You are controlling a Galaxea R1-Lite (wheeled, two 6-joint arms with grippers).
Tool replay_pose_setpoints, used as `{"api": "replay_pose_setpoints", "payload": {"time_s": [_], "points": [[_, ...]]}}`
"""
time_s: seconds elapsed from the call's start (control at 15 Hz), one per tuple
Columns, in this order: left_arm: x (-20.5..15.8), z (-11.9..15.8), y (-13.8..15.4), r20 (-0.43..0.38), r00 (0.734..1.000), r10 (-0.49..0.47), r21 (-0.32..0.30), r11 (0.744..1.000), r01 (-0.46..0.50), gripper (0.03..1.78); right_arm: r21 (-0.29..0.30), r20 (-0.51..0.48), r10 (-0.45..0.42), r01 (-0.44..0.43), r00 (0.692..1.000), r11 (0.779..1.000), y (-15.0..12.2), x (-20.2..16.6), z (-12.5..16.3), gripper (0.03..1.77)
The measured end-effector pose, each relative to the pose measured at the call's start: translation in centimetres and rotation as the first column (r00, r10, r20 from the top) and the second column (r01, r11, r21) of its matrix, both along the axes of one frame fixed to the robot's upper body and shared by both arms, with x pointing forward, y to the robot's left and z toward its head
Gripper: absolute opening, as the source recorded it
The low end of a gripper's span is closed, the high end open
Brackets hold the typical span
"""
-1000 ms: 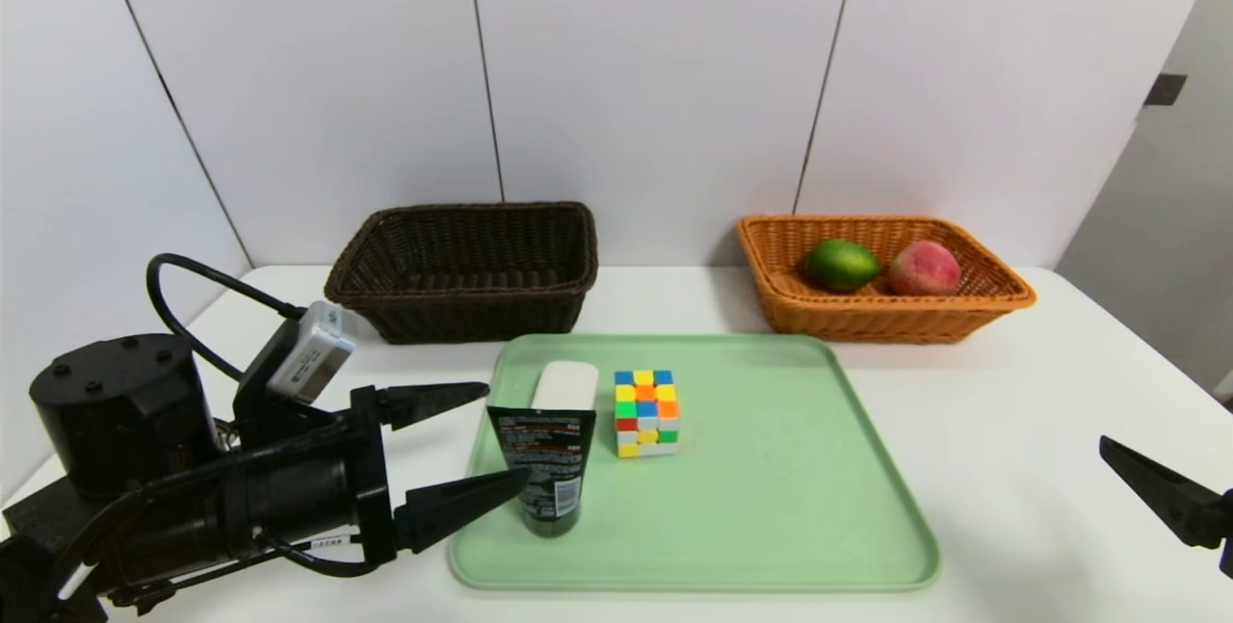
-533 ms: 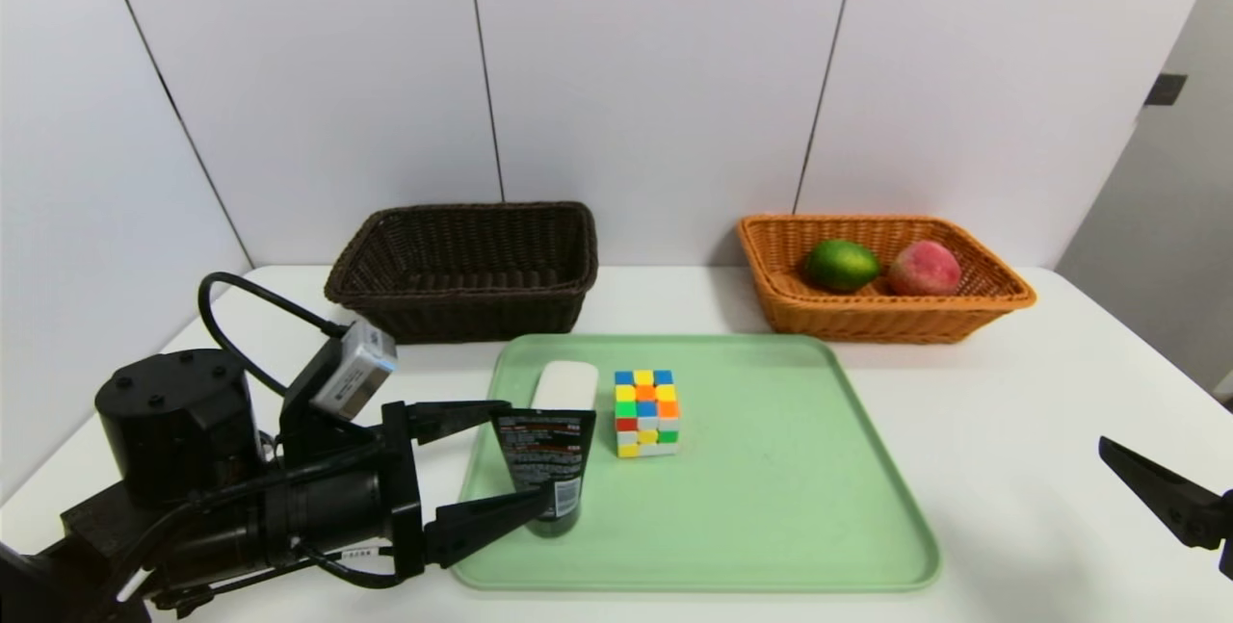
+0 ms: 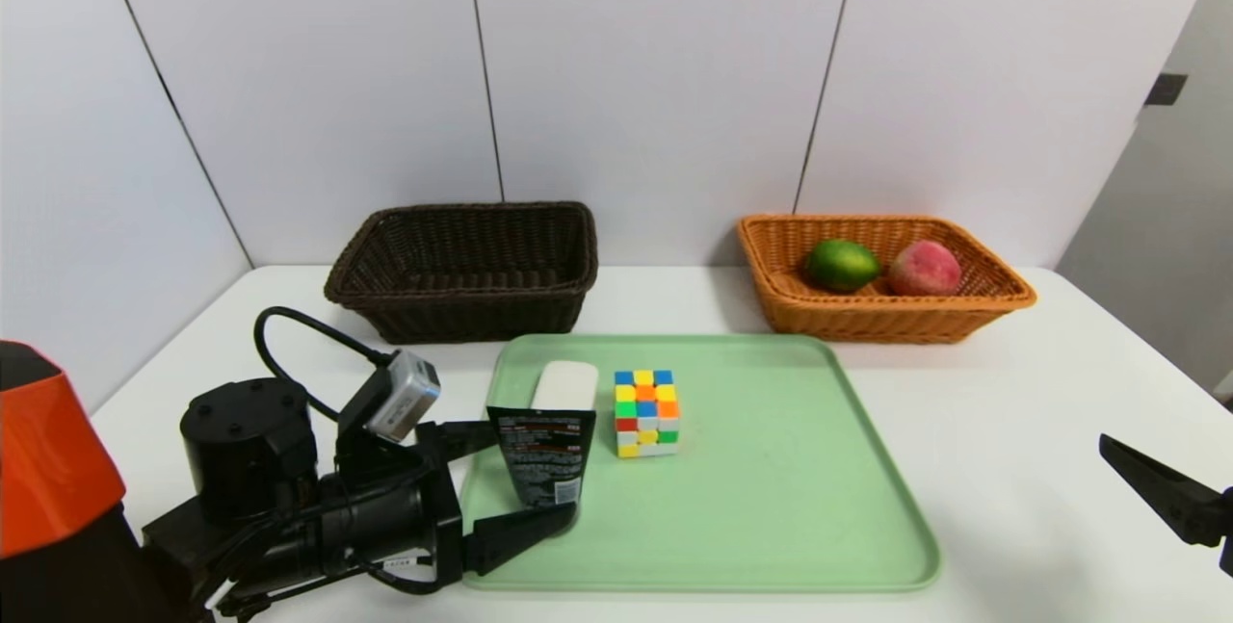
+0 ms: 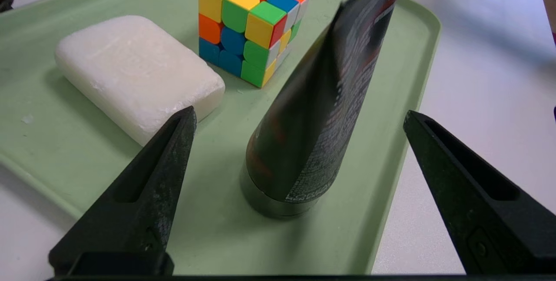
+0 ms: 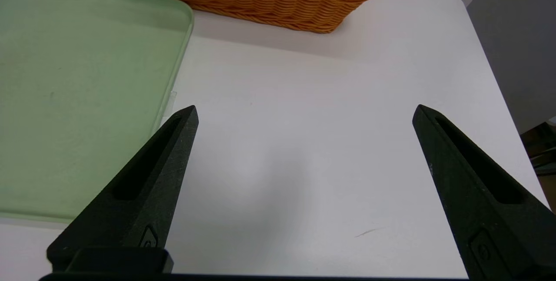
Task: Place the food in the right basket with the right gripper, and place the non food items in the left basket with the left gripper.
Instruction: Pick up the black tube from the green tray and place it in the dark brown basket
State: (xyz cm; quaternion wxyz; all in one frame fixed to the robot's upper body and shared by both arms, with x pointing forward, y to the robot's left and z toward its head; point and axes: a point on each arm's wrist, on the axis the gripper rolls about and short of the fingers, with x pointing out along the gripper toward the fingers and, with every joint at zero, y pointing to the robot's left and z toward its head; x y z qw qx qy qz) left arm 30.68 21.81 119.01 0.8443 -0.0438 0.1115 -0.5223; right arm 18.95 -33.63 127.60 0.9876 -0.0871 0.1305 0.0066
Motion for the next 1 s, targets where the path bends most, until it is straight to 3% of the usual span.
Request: {"api": "replay_pose_setpoints", "payload": {"time_s": [0.33, 1.0], "points": [[0.28, -1.02, -0.22, -0.036, 0.999, -0.002, 0.018, 1.000, 0.003, 1.69, 0.002, -0.005, 0.001, -0.001, 1.000, 1.000, 0.00, 0.10, -0.05, 1.70], [0.82, -0.92, -0.69, -0.016, 1.000, 0.013, 0.017, 1.000, -0.012, 1.69, 0.007, -0.014, 0.012, -0.012, 1.000, 1.000, 0.03, 0.08, -0.27, 1.70]]}}
